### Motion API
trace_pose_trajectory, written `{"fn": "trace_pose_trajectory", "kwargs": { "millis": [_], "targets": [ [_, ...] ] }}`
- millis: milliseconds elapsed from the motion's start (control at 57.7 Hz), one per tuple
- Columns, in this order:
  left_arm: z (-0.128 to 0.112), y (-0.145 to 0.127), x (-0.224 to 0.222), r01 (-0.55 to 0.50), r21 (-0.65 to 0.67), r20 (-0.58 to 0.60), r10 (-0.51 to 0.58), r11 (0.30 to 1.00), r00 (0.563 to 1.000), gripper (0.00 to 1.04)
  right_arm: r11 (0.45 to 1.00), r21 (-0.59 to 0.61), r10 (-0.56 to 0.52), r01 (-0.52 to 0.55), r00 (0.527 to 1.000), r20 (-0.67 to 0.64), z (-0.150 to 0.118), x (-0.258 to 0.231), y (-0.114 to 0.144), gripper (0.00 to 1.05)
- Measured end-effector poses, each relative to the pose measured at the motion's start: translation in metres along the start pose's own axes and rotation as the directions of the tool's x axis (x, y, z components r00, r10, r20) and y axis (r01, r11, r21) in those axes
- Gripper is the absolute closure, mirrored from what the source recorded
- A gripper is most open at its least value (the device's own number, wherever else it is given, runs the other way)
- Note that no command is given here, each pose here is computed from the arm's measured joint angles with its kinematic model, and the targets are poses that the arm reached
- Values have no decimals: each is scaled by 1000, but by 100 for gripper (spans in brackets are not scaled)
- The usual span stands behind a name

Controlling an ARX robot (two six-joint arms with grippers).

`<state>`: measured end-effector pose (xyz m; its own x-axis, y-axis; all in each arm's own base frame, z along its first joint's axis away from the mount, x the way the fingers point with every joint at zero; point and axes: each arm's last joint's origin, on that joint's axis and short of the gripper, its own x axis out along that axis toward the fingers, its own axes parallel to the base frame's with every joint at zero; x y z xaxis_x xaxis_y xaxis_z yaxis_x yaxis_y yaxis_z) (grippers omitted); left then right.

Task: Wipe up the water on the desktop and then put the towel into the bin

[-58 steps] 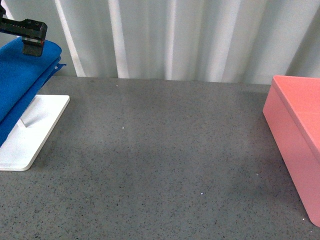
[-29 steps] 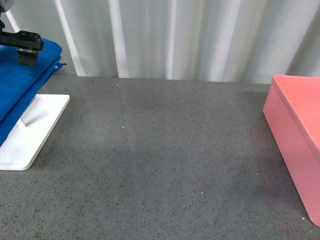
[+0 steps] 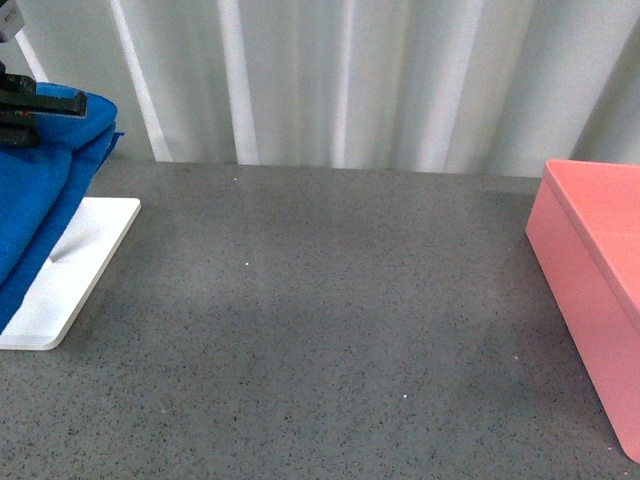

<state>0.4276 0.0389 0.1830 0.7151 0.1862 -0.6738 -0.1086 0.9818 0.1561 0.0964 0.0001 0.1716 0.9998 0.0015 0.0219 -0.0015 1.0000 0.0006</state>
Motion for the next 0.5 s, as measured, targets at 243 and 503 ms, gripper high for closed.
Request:
{"fn": "trace_pose_trajectory", "kwargs": {
  "millis": [243,503],
  "targets": [
    [37,-16,-77,171,-20,150,-166,985,975,99,1000,0,0,0,1000,0,0,0,0,7],
    [46,-66,-144,514,19,264,-500,858,825,99,1000,0,0,0,1000,0,0,0,0,7]
  ]
}}
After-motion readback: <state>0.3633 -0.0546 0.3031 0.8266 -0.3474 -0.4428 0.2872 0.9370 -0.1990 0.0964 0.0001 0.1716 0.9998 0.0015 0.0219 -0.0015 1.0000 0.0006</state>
